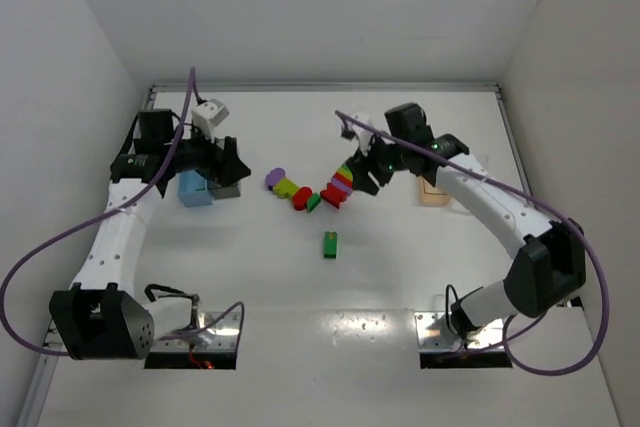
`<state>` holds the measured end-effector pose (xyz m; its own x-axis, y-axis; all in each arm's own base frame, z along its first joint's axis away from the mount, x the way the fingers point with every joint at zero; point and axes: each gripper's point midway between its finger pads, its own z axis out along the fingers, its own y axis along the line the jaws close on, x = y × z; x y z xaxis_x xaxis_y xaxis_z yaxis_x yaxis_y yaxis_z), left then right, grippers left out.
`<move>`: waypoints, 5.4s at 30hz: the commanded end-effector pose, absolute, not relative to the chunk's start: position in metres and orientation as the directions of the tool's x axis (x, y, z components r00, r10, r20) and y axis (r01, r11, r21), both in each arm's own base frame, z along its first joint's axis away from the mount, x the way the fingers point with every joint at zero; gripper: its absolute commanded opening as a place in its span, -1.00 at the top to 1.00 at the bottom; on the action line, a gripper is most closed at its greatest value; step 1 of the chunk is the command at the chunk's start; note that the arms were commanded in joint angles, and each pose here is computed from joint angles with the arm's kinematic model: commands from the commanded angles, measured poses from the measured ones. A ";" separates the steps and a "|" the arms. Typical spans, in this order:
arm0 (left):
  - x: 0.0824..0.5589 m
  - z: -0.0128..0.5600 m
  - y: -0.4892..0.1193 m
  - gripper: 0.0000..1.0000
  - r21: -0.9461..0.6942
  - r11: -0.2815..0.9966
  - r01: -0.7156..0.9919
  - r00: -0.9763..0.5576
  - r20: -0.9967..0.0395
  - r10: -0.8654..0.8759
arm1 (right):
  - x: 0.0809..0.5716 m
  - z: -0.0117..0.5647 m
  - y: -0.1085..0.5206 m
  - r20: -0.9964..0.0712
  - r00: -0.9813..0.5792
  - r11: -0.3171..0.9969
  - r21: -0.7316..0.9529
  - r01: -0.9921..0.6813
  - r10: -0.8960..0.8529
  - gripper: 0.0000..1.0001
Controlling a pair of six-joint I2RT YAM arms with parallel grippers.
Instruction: Sort the legos into containers by color
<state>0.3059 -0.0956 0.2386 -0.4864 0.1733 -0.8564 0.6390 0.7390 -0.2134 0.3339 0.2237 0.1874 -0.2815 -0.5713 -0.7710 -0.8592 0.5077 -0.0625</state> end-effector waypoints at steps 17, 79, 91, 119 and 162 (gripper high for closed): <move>0.298 0.207 -0.179 -0.63 -0.268 0.559 0.785 -0.495 -0.813 0.307 | 0.236 0.116 0.214 -0.611 0.576 -0.450 -0.368 -0.814 -0.543 -0.13; 0.334 0.176 -0.108 -0.63 -0.414 0.655 0.632 -0.648 -0.745 0.155 | 0.226 0.015 0.315 -0.455 0.857 -0.877 -0.480 -0.008 0.241 -0.11; 0.333 0.174 -0.106 -0.63 -0.425 0.654 0.626 -0.655 -0.741 0.146 | 0.222 0.012 0.310 -0.458 0.857 -0.883 -0.470 -0.006 0.237 0.34; 0.341 0.174 -0.109 -0.63 -0.453 0.635 0.625 -0.667 -0.733 0.133 | 0.266 0.037 0.309 -0.669 0.324 -0.411 -0.031 -0.911 -0.669 1.00; 0.348 0.184 -0.110 -0.63 -0.449 0.633 0.631 -0.650 -0.751 0.115 | 0.275 0.015 0.296 -0.609 -0.056 0.045 0.033 -0.998 -0.792 -0.16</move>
